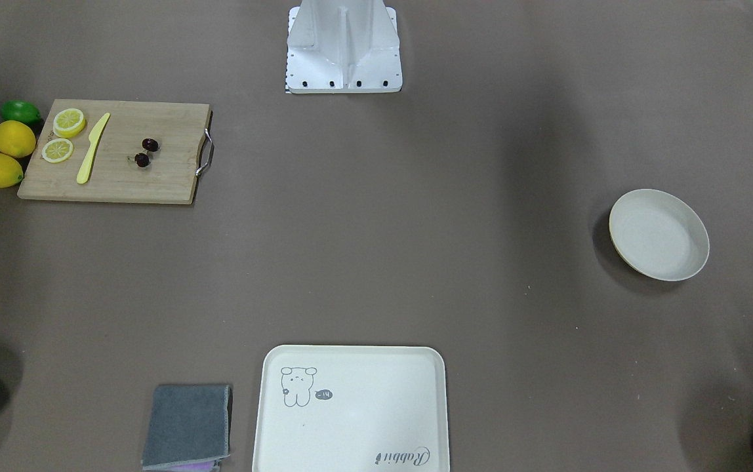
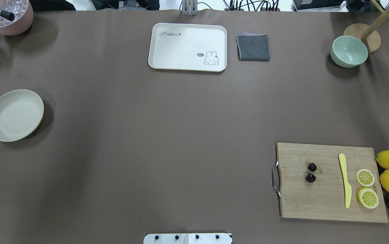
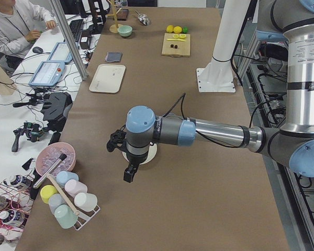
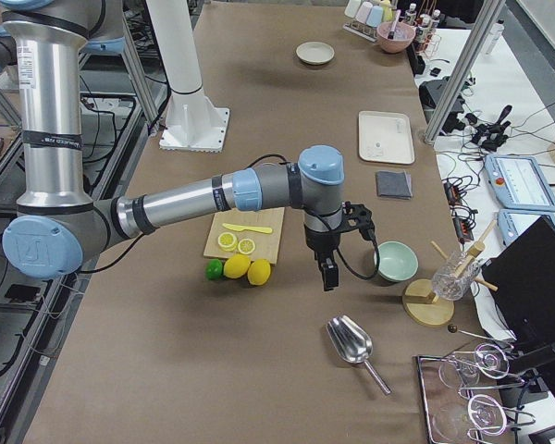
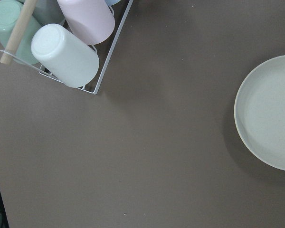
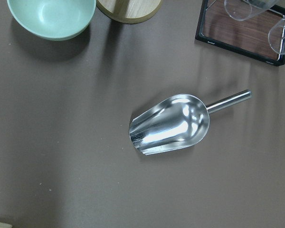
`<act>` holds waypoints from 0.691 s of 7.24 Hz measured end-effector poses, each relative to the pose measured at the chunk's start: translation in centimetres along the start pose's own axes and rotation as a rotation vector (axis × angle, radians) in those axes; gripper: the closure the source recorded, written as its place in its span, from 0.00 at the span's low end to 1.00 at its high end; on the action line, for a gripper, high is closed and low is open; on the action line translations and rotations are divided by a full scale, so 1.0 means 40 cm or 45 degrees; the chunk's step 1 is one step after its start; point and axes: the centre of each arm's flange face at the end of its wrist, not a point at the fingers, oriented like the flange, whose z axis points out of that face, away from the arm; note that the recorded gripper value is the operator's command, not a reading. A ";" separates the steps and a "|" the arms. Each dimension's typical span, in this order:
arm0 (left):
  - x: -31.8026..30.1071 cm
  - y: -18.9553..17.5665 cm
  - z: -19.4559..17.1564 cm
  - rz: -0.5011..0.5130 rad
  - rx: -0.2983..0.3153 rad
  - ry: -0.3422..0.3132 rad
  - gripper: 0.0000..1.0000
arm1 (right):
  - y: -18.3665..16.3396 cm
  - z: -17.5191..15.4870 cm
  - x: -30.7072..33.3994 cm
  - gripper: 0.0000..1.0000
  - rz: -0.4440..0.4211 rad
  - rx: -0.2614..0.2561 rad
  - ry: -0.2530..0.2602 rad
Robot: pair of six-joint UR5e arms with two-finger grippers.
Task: Place red cherry on plate
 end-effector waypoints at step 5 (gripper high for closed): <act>-0.001 -0.043 -0.064 -0.081 0.037 0.123 0.02 | -0.001 0.003 -0.010 0.00 0.007 0.001 -0.053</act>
